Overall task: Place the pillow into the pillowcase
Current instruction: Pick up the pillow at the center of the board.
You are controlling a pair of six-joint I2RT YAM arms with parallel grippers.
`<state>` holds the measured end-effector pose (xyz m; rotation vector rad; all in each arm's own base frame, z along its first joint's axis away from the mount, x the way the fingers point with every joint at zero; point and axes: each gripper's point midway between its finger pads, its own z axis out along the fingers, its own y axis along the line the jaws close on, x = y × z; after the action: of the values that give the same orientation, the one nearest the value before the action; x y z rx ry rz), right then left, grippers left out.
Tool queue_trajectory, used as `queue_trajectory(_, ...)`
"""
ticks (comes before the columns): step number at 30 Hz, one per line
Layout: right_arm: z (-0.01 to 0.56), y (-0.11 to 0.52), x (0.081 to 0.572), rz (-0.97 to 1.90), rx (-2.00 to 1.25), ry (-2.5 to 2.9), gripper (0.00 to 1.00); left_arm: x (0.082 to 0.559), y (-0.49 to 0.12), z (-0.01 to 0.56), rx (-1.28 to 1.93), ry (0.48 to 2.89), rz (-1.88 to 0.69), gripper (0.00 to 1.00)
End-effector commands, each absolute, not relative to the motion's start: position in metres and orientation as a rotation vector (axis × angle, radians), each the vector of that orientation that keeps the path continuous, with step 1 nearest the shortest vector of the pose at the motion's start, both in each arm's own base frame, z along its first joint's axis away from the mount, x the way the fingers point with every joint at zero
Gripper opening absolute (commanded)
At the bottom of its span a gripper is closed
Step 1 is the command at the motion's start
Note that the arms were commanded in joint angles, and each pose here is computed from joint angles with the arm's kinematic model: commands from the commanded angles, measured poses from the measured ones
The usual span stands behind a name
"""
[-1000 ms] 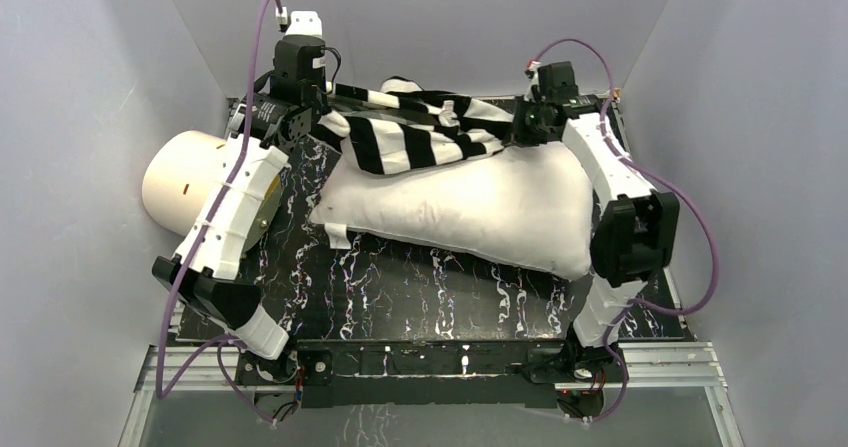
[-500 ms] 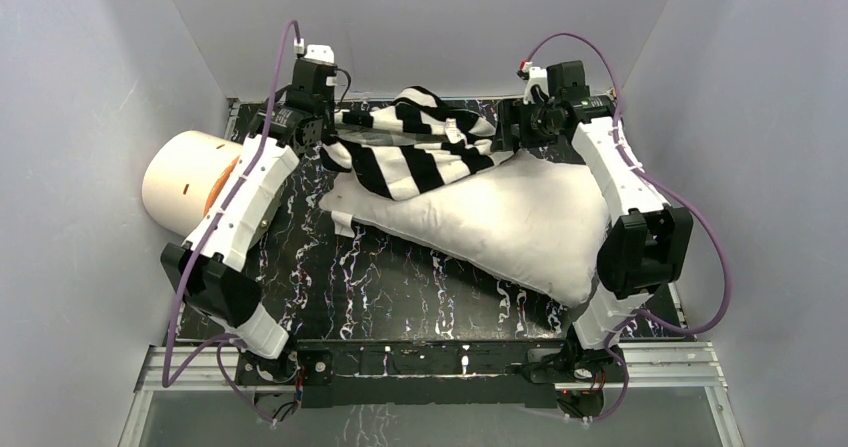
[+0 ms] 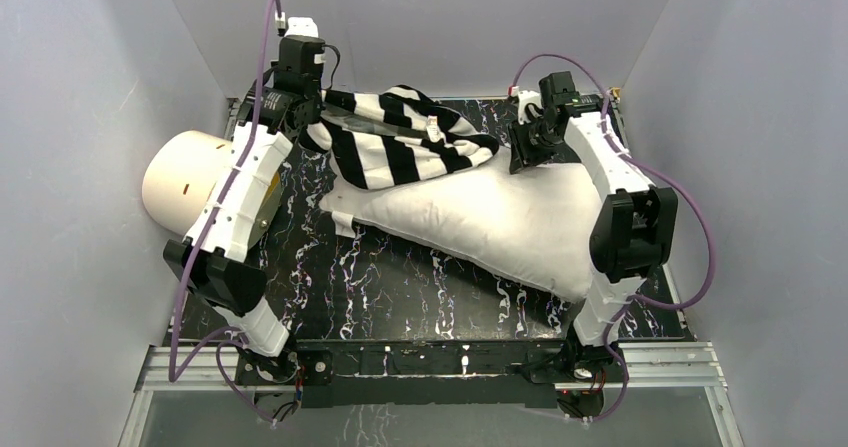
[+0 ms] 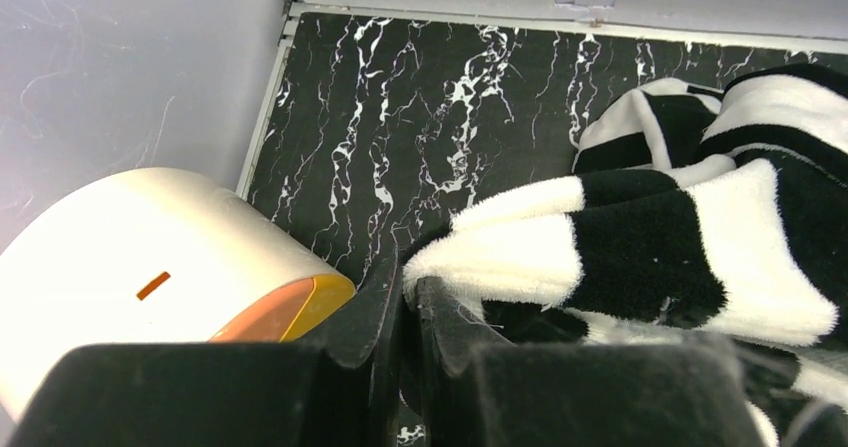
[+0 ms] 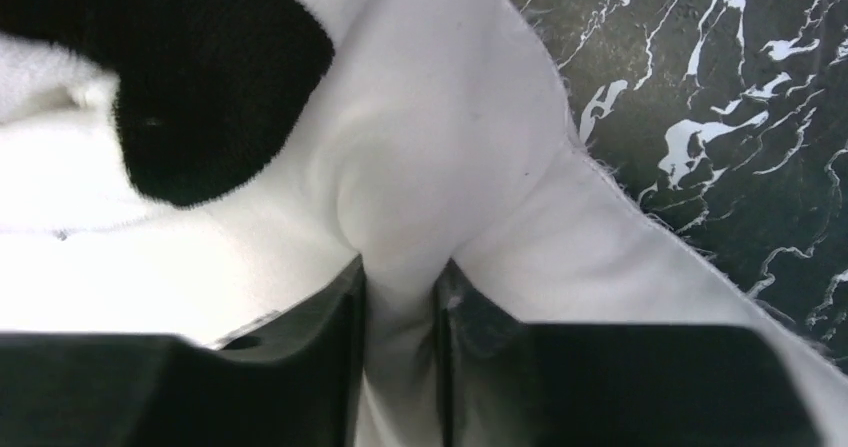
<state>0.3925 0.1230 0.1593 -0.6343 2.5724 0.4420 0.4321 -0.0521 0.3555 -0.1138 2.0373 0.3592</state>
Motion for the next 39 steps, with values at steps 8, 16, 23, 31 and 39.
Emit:
queue_trajectory(8, 0.234, 0.011, 0.418, 0.241, 0.433, 2.344, 0.01, 0.419, -0.028, 0.356, -0.152, 2.033, 0.46, 0.02)
queue_trajectory(16, 0.247, 0.06, 0.388, 0.457, 0.007, 2.319, 0.36, 0.414, -0.029, 0.338, -0.144, 2.082, 0.427, 0.02)
queue_trajectory(23, 0.251, 0.127, 0.378, 0.345, -0.709, 2.23, 0.98, 0.407, -0.057, 0.312, -0.079, 2.158, 0.226, 0.02)
queue_trajectory(31, 0.183, 0.159, 0.396, 0.323, -1.081, 2.247, 0.99, 0.399, -0.053, 0.296, -0.1, 2.179, 0.238, 0.02)
queue_trajectory(39, 0.201, 0.157, 0.448, 0.181, -0.879, 2.267, 0.19, 0.417, -0.021, 0.314, -0.208, 2.155, 0.426, 0.0)
